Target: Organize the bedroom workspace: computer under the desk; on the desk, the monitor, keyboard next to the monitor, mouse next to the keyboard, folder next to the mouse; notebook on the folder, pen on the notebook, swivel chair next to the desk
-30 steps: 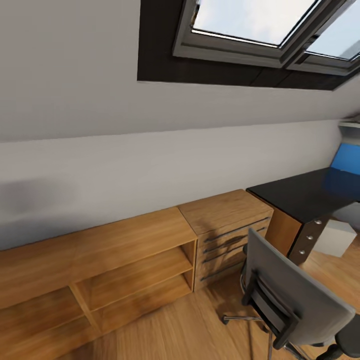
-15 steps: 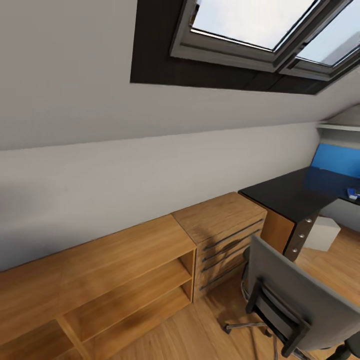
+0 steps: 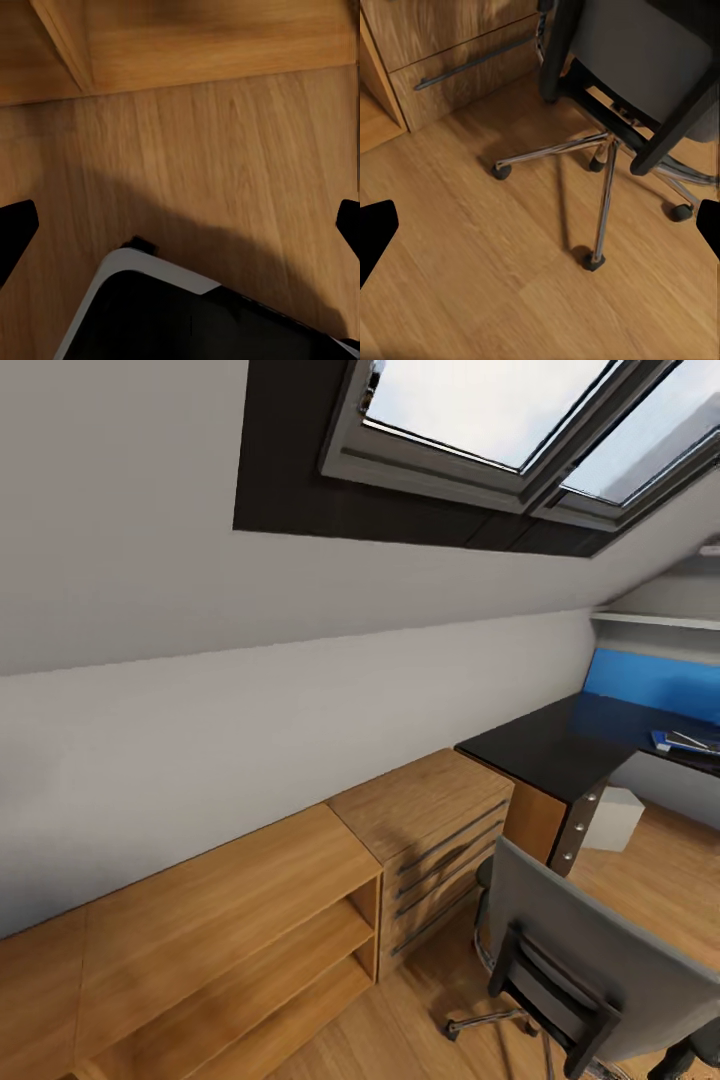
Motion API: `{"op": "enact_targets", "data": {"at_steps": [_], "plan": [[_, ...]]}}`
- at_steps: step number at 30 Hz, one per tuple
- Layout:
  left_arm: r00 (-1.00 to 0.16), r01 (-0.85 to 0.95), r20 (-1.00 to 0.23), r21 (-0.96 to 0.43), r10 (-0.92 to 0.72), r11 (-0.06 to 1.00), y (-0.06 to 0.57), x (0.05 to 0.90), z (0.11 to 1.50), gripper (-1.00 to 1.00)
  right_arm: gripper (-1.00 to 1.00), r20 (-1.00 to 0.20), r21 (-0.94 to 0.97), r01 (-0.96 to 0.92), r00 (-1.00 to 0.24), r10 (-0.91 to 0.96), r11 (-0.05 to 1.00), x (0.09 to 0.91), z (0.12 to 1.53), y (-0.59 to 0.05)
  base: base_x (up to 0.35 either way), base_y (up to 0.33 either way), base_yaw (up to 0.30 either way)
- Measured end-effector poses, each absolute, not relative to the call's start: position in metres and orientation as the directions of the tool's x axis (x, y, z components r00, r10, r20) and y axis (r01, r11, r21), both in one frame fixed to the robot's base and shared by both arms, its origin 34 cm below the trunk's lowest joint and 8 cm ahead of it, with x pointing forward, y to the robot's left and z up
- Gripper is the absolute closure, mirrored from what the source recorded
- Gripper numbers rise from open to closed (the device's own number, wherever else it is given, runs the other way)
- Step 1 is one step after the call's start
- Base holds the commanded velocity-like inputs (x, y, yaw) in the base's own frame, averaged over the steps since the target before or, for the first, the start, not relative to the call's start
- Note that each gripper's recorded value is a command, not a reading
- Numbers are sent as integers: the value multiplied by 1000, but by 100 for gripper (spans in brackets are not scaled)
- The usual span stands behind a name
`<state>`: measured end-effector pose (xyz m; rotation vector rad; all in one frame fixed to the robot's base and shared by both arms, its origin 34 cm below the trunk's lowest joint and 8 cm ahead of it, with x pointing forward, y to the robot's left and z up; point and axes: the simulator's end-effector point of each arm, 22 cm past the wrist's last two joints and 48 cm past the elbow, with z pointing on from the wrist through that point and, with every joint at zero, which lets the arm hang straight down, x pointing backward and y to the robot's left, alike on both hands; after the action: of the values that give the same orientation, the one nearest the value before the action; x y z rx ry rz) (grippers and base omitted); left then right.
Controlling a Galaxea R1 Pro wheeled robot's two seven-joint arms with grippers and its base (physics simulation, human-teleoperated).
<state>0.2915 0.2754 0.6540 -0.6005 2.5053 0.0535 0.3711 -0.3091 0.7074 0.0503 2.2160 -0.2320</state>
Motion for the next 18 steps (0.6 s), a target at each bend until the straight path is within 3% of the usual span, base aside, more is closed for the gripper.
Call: {"op": "enact_targets", "data": {"at_steps": [18], "plan": [[-733, -427, -546, -96, -407, 899, 276, 299, 658, -100, -100, -803, -146, 121, -594, -46, 982, 377, 713, -309, 4, 3, -209]]}}
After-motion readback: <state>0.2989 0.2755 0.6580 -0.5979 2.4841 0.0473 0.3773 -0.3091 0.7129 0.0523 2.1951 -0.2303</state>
